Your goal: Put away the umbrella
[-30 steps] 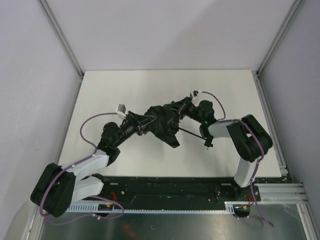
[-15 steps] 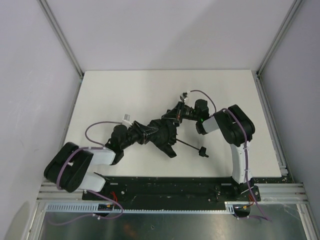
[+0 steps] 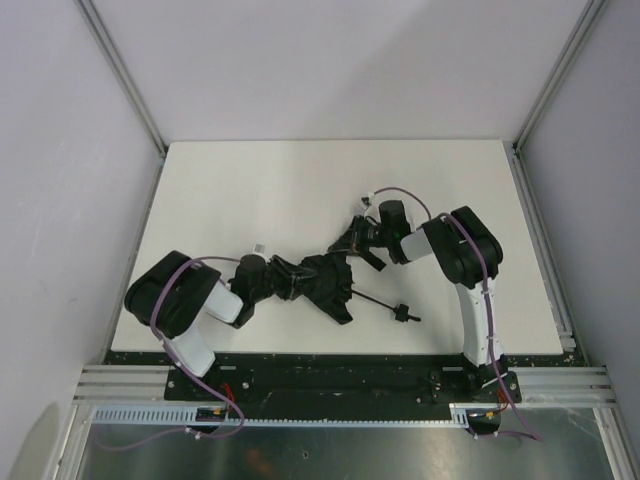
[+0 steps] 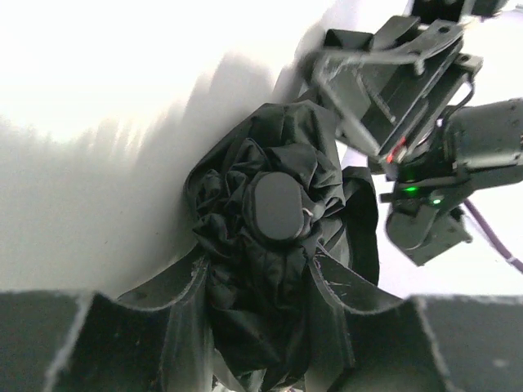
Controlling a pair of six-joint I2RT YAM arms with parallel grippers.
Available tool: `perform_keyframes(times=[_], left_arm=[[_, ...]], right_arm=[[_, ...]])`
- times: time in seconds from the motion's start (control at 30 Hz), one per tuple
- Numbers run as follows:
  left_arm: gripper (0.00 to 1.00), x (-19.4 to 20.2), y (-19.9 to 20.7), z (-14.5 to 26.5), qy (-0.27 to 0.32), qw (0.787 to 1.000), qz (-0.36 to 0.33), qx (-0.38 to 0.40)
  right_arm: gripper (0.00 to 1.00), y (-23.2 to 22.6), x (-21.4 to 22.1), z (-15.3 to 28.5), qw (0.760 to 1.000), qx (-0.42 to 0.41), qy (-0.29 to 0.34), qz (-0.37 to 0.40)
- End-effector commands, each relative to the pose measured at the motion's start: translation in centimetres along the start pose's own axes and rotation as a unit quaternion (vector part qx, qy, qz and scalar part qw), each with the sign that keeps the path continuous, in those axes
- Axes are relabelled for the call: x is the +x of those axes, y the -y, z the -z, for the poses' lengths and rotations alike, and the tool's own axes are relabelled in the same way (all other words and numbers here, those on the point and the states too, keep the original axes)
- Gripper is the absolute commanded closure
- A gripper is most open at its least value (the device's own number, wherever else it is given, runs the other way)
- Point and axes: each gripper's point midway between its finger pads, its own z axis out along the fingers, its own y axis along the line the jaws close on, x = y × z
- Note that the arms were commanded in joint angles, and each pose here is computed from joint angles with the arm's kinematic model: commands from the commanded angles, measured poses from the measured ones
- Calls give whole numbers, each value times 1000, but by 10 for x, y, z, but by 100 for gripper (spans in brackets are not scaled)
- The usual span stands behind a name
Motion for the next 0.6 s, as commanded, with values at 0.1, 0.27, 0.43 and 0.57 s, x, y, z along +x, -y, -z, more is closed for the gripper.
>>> perform_keyframes(times=[0.1, 0.27, 0.43, 0.57], left_arm=[[100, 20, -64, 15, -22, 994, 12, -108], [100, 22, -67, 16, -24, 993, 9, -114], [100, 23, -69, 17, -23, 992, 17, -124], [100, 21, -75, 20, -18, 989, 22, -148]], right_arm=[[84, 35, -59, 26, 978, 166, 18, 129], [88, 21, -83, 25, 979, 127, 39, 154], [99, 8, -108, 21, 975, 131, 58, 172], [64, 14, -127, 43, 951, 237, 70, 185]])
